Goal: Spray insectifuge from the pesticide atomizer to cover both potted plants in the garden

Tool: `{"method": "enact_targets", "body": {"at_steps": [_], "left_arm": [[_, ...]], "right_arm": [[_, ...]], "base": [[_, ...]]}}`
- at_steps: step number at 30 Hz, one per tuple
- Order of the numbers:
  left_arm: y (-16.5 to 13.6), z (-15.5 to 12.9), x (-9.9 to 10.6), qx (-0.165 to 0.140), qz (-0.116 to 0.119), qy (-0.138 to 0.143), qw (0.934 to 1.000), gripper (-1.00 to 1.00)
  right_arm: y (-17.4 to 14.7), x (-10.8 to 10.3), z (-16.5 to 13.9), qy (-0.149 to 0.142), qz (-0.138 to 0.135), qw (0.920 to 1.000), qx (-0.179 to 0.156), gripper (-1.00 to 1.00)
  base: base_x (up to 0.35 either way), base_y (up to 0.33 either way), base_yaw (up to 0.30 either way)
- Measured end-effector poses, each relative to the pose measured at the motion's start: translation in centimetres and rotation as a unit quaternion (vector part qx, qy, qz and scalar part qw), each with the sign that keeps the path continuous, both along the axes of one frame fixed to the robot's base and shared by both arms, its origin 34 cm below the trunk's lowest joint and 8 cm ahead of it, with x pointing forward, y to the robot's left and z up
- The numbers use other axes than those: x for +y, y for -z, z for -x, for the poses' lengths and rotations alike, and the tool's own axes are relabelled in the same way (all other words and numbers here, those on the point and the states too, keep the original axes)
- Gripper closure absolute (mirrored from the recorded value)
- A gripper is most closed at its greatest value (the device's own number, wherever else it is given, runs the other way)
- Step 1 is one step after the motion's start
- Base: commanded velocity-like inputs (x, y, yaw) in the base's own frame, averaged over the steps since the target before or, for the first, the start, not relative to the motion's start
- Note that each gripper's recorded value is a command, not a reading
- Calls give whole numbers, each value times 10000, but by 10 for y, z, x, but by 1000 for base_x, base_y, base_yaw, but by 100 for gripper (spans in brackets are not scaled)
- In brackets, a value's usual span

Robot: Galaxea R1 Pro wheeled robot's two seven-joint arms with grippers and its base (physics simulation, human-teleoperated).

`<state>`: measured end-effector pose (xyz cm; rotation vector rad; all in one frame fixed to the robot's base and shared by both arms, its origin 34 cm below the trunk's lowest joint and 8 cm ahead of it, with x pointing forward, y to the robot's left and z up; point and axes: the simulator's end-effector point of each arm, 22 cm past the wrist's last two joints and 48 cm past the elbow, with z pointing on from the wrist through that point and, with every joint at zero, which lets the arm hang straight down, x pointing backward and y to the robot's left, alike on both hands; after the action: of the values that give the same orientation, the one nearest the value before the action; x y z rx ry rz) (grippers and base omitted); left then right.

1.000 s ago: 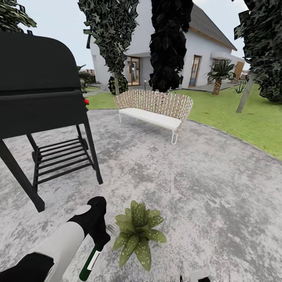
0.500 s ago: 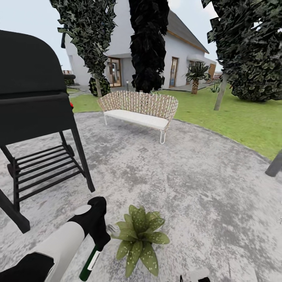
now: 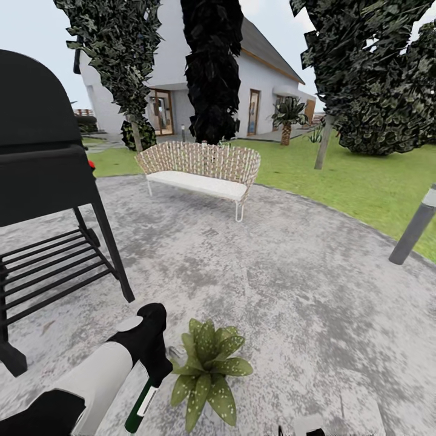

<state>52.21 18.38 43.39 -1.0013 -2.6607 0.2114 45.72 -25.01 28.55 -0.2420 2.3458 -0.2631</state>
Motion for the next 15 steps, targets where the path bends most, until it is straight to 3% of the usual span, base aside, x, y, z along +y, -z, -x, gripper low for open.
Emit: {"method": "enact_targets", "body": {"at_steps": [5, 10, 15], "left_arm": [[-3, -3, 2, -41, -13, -11, 10000, 100], [-4, -6, 7, -67, -52, -35, 10000, 100], [-19, -29, 22, -245, -128, -124, 9995, 100]], "right_arm": [[-1, 0, -1, -6, 1, 10000, -13, -100], [-1, 0, -1, -6, 1, 10000, -15, -100], [-1, 0, -1, -6, -1, 10000, -15, -100]], "base": [[0, 0, -198], [0, 0, -24], [21, 97, -1]]}}
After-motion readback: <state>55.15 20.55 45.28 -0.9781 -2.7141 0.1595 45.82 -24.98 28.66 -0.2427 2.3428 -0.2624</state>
